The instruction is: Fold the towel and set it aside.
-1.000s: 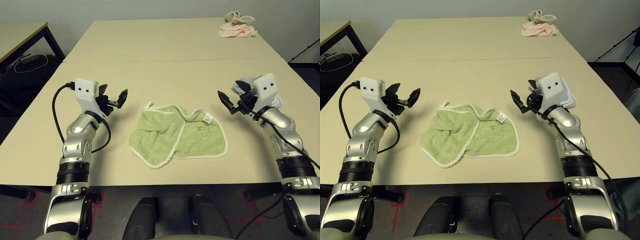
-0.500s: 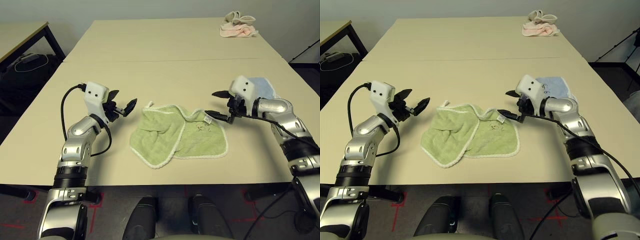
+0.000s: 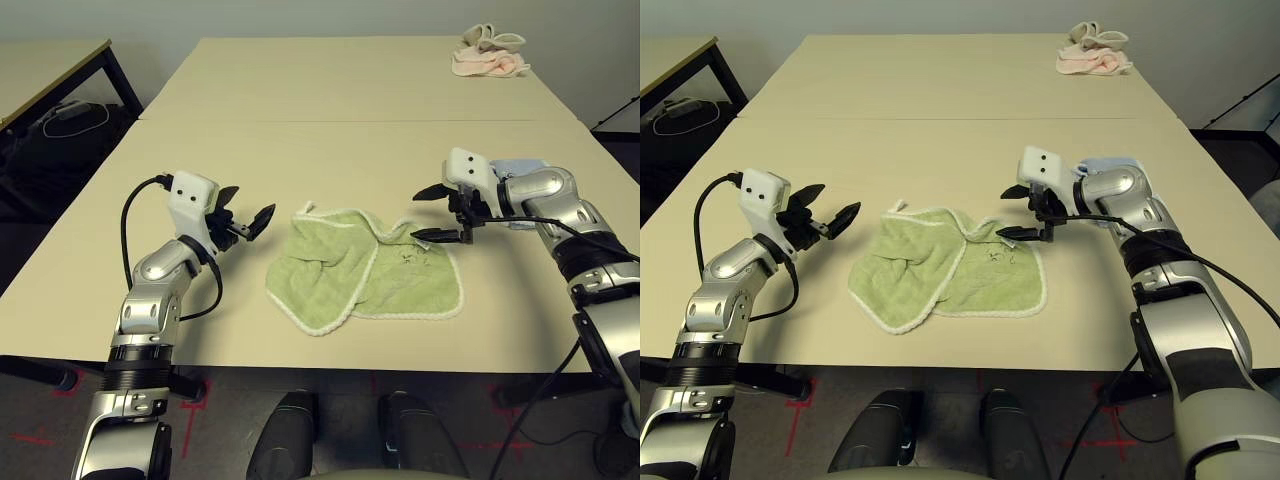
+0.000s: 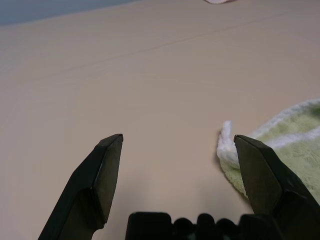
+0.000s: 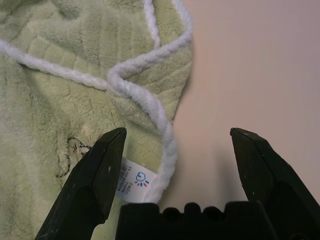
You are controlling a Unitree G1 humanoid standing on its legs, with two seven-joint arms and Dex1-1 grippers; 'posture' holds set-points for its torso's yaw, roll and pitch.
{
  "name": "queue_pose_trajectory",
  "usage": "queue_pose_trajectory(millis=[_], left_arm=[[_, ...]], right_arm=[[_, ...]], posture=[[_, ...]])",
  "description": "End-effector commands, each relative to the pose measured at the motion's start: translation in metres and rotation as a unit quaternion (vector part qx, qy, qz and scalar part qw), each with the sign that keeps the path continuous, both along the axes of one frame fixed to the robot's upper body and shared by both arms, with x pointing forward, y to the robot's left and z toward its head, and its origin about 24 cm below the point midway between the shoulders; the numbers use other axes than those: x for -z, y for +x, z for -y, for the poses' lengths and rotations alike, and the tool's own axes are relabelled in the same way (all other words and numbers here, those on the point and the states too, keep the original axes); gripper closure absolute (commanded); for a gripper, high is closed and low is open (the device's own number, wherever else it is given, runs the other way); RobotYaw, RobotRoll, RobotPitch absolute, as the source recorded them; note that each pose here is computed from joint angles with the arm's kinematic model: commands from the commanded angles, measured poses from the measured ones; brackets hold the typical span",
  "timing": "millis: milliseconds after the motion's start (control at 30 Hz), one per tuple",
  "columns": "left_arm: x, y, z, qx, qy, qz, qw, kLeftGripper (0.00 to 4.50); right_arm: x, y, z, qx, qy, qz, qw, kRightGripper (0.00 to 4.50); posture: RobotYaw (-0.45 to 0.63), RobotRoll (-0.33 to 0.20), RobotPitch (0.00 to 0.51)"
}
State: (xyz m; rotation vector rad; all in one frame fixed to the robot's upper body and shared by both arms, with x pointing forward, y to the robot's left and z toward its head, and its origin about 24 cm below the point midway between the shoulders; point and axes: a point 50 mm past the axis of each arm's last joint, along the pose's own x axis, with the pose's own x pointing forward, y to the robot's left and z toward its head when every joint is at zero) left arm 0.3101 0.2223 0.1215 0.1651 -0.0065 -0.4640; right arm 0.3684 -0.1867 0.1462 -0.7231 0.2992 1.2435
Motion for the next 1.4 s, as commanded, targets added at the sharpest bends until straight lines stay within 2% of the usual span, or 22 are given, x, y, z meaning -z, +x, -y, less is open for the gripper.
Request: queue_pose_trajectory(millis=[33,67,167,500,833,1000,1233,1400], left_arm=[[-0.001,-0.001,0.004,0.016,0.008,-0.003,1.000,0.00],[-0.001,-0.002,0.004,0.016,0.008,-0.003,1.000,0.00],[-0.001,-0.002,0.005,0.019,0.010,-0.004,1.000,0.00],[0.002,-0.005,0.006,0.020,0.011,-0.007,1.000,0.00],[0.002,-0.003,0.010,0.036,0.011,-0.018,0.999,0.00],[-0.007,-0.003,0.009,0.079,0.027,-0.040,0.996,0.00],[-0.052,0.006,0.029,0.214,0.032,-0.079,0.973,0.00],[-0.069,0.015,0.048,0.228,0.050,-0.112,0.966,0.00]], right_arm=[[0.003,0.001,0.000,-0.008,-0.031,-0.005,0.999,0.02],[0.003,0.002,0.000,-0.007,-0.032,-0.005,0.999,0.02],[0.004,0.004,-0.003,-0.009,-0.039,-0.007,0.999,0.62],[-0.005,0.008,-0.004,-0.007,-0.029,0.001,1.000,4.49],[-0.013,0.007,-0.004,-0.021,-0.012,-0.009,1.000,4.49],[-0.018,0.004,0.007,-0.009,0.006,-0.013,1.000,4.49],[-0.008,-0.010,0.020,0.002,0.020,-0.027,0.999,4.49],[-0.006,-0.014,0.017,0.005,0.027,-0.027,0.999,4.49]], posture=[[0.16,0.000,0.089],[0.16,0.000,0.089],[0.17,0.000,0.089],[0.17,0.000,0.089],[0.17,0.000,0.086],[0.16,0.000,0.082],[0.13,0.000,0.080],[0.12,0.000,0.080]])
